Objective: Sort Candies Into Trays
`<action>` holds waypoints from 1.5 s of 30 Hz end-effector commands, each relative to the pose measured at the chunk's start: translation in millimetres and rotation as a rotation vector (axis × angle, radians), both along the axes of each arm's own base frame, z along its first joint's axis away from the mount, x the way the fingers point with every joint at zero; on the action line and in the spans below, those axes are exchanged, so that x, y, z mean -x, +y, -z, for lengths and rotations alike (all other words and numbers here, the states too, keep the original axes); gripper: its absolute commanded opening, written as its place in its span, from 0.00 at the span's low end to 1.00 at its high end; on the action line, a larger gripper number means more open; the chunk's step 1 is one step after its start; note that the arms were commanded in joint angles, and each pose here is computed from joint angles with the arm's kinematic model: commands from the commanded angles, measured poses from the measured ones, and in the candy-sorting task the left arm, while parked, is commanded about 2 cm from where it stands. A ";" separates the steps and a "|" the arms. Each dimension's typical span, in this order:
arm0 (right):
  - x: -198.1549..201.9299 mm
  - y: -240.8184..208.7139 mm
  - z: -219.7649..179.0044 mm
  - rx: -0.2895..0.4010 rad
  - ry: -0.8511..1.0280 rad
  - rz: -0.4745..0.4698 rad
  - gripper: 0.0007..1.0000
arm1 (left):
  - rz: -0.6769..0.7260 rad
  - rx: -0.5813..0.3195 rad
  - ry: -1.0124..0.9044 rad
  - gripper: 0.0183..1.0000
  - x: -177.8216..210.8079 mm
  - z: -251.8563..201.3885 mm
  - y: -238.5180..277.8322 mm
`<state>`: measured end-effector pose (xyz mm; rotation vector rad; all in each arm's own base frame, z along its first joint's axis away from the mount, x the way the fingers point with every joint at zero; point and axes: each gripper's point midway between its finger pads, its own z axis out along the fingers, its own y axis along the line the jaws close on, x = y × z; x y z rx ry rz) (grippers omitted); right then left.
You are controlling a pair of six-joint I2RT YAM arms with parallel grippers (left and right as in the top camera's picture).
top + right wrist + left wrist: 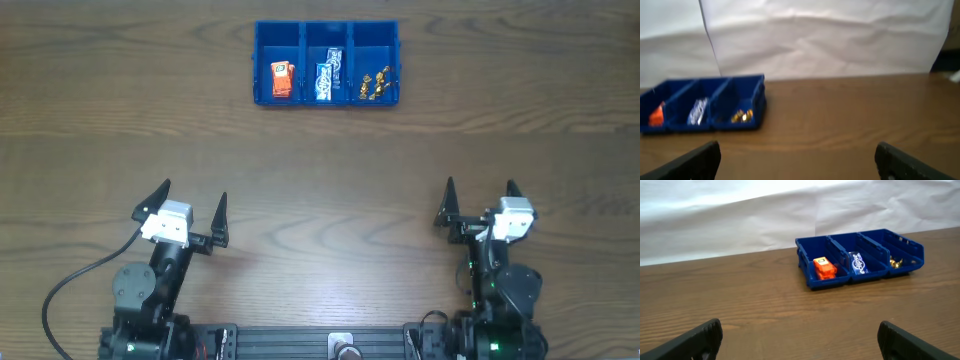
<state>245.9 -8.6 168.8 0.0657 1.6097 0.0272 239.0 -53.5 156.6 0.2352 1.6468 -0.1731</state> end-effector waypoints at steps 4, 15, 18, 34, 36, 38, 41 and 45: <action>-0.2 9.4 8.4 0.017 0.021 -0.042 1.00 | 0.004 -0.012 0.054 1.00 1.1 17.3 -0.1; 0.0 8.3 12.0 0.016 0.036 -0.033 1.00 | 0.004 -0.012 0.054 1.00 1.1 17.3 -0.1; 0.0 8.3 12.0 0.016 0.036 -0.033 1.00 | 0.004 -0.012 0.054 1.00 1.1 17.3 -0.1; 0.0 8.3 12.0 0.016 0.036 -0.033 1.00 | 0.004 -0.012 0.054 1.00 1.1 17.3 -0.1; 0.0 8.3 12.0 0.016 0.036 -0.033 1.00 | 0.004 -0.012 0.054 1.00 1.1 17.3 -0.1; 0.0 8.3 12.0 0.016 0.036 -0.033 1.00 | 0.004 -0.012 0.054 1.00 1.1 17.3 -0.1; 0.0 8.3 12.0 0.016 0.036 -0.033 1.00 | 0.004 -0.012 0.054 1.00 1.1 17.3 -0.1; 0.0 8.3 12.0 0.016 0.036 -0.033 1.00 | 0.004 -0.012 0.054 1.00 1.1 17.3 -0.1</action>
